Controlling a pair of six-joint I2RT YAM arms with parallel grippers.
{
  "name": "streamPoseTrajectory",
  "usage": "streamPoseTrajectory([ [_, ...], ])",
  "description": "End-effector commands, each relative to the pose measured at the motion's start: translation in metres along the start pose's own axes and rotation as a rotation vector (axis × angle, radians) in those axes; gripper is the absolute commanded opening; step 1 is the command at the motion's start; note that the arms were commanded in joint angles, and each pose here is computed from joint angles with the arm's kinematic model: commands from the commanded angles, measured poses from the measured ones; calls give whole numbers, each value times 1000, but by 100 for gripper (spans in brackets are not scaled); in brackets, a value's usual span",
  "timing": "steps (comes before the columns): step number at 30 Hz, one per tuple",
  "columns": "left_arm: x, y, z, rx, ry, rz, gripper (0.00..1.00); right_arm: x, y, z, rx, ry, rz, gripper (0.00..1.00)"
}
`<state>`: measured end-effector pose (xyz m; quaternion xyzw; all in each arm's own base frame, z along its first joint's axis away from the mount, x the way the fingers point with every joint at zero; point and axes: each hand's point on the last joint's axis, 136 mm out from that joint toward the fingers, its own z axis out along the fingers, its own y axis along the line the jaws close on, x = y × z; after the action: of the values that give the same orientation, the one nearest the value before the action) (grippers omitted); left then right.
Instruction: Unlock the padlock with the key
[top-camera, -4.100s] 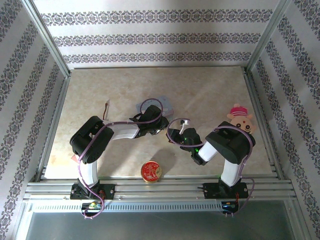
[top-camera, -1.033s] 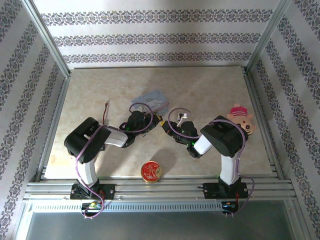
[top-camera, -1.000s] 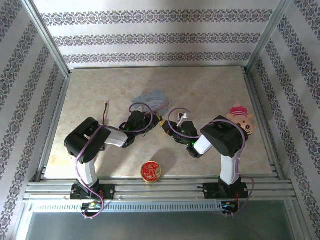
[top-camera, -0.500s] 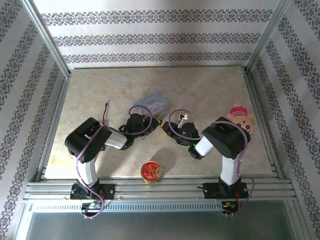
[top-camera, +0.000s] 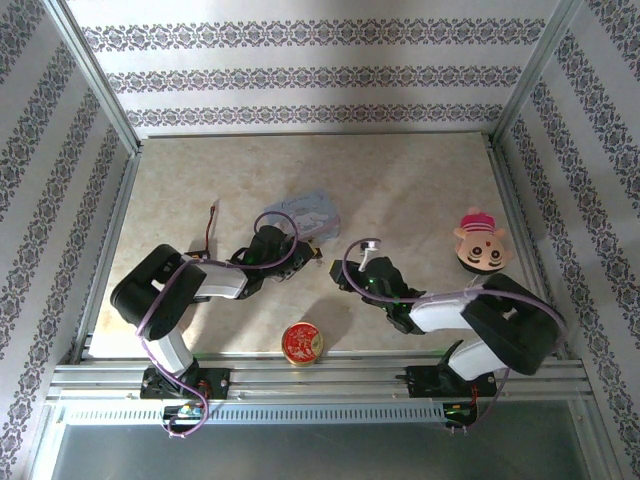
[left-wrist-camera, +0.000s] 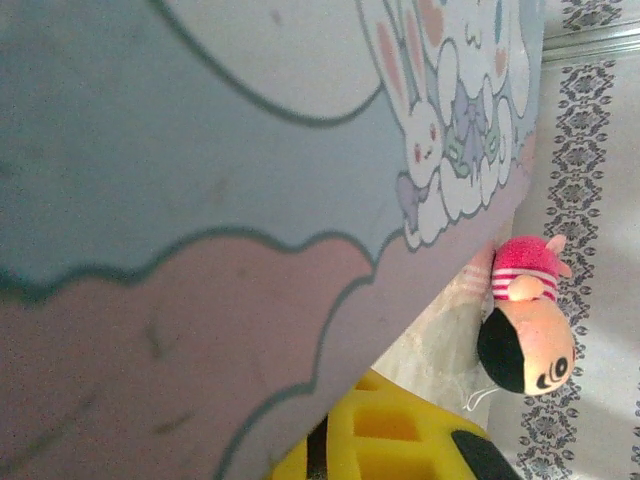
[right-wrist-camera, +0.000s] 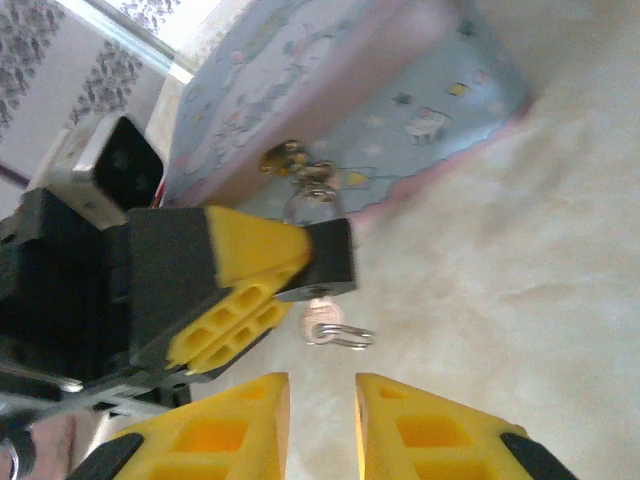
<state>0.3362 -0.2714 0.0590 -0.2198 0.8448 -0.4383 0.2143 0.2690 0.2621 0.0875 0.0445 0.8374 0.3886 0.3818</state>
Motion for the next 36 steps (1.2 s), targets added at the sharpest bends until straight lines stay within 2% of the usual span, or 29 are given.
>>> streamPoseTrajectory([
  [1,18,17,-7,-104,90,-30,0,-1,-11,-14,229,52,-266,21],
  [6,29,18,-10,-124,158,-32,0,-7,-5,-30,266,82,-366,23],
  [13,37,23,-4,-130,204,-67,0,5,-1,-31,297,190,-506,23],
  [27,43,25,-1,-140,243,-105,0,22,21,11,325,329,-686,23],
  [36,44,26,2,-133,251,-115,0,33,13,24,373,372,-744,22],
])
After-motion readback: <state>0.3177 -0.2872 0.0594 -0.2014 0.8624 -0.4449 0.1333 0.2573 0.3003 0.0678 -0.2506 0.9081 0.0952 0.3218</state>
